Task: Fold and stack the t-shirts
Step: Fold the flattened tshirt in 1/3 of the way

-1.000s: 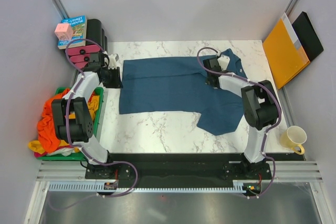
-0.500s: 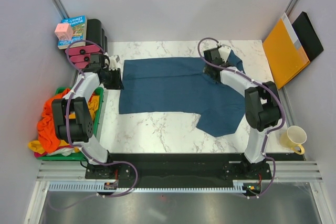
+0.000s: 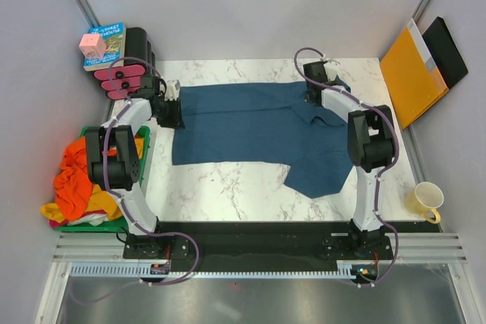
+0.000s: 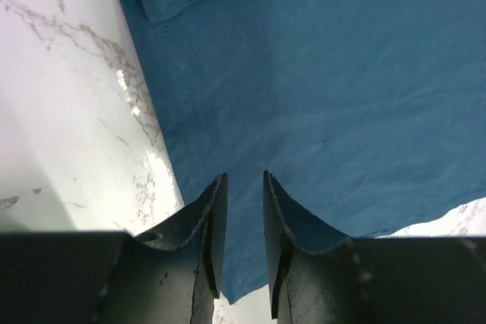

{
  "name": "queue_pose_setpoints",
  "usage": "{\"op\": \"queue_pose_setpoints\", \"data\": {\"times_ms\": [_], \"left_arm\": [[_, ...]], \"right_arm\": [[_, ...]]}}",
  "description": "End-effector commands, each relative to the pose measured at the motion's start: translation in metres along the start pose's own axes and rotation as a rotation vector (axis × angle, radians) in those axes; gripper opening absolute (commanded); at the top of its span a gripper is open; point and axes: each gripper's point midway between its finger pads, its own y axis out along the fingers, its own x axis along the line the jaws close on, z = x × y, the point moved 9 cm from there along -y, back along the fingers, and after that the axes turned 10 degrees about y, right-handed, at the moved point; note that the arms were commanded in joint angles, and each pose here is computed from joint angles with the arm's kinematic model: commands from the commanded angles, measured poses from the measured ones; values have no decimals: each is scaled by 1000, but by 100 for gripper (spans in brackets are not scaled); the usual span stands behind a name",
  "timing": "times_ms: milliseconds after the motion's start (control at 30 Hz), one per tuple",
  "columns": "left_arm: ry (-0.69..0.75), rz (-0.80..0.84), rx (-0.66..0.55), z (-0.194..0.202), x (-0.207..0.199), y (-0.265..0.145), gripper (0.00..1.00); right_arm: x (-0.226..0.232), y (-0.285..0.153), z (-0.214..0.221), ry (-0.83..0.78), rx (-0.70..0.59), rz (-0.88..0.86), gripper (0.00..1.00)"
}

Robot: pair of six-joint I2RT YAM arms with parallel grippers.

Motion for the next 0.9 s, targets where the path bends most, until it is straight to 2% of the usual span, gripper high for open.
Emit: {"op": "queue_pose_setpoints", "data": {"times_ms": [0,333,433,600,733,867], "left_arm": [[7,10,-47,-17,-4,1,31],[6,24,-20,-10,-6,7,31],[12,15,-31,-11,-7,1,31],[27,9,-60,-13,-11,-11,31],[15,25,-60,-11,-14,-12,31],[10,34,-56,-8,-15,-12,31]], "right_arm": [[-14,-8,29,-18,81,21,0],[-35,-16,73,-36,172,42,0],[-34,-23,60,-19,124,44,2],[-17,-50,12,37,-16,-39,9],[-12,-57,6,24,2,-51,9],[-21,-55,23,5,39,-32,8]]}}
